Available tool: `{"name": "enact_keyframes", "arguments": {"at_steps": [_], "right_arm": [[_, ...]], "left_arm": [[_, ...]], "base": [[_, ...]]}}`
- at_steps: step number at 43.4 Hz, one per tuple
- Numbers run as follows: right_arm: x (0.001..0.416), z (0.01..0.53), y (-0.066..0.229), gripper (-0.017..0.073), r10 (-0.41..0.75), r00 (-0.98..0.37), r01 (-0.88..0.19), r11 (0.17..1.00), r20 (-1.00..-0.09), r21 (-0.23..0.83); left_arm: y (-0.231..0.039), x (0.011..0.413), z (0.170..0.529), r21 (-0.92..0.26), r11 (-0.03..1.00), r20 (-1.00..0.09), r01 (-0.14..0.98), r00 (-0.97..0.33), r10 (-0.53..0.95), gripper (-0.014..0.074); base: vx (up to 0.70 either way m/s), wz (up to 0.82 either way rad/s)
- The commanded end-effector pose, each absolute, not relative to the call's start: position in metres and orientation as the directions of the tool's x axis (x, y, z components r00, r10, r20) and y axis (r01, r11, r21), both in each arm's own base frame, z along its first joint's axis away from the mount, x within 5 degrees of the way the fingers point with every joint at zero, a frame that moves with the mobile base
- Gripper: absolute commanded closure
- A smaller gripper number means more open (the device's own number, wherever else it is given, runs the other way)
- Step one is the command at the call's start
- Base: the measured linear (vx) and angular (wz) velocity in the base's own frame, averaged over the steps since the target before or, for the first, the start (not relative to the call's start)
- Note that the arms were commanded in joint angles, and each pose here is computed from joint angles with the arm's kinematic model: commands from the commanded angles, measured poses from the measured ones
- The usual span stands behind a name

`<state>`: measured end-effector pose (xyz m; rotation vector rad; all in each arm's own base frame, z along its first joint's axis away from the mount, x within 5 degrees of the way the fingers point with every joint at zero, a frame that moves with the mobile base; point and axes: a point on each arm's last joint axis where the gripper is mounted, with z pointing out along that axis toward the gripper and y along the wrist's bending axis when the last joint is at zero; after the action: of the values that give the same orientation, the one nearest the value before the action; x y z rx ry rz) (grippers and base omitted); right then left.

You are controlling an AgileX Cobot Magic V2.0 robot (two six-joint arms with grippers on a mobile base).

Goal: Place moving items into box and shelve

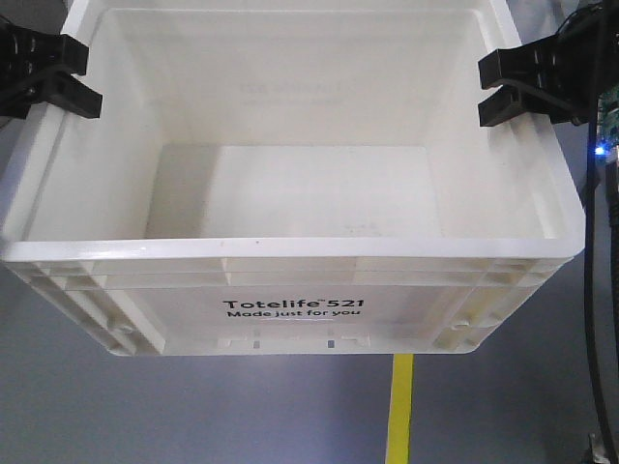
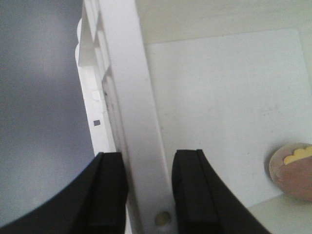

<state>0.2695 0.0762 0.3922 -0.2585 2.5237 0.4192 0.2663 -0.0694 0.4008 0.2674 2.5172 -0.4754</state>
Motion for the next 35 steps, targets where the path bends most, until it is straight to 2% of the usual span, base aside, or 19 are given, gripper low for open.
{"name": "enact_keyframes", "arguments": {"at_steps": [1,35], "right_arm": [[0.2609,0.4266,0.089,0.0559,0.013,-0.722,-0.334,0.869,-0.692,0.364],[0.2609,0.4266,0.089,0.0559,0.012,-0.722,-0.334,0.869,-0.692,0.364]], "left_arm": [[-0.086,0.252,0.4381,-0.43,0.825,-0.677,0.366,-0.735,-0.027,0.0597],[-0.086,0.252,0.4381,-0.43,0.825,-0.677,0.366,-0.735,-0.027,0.0597]], "base": [[0.49,-0.07],[0.49,-0.07]]}}
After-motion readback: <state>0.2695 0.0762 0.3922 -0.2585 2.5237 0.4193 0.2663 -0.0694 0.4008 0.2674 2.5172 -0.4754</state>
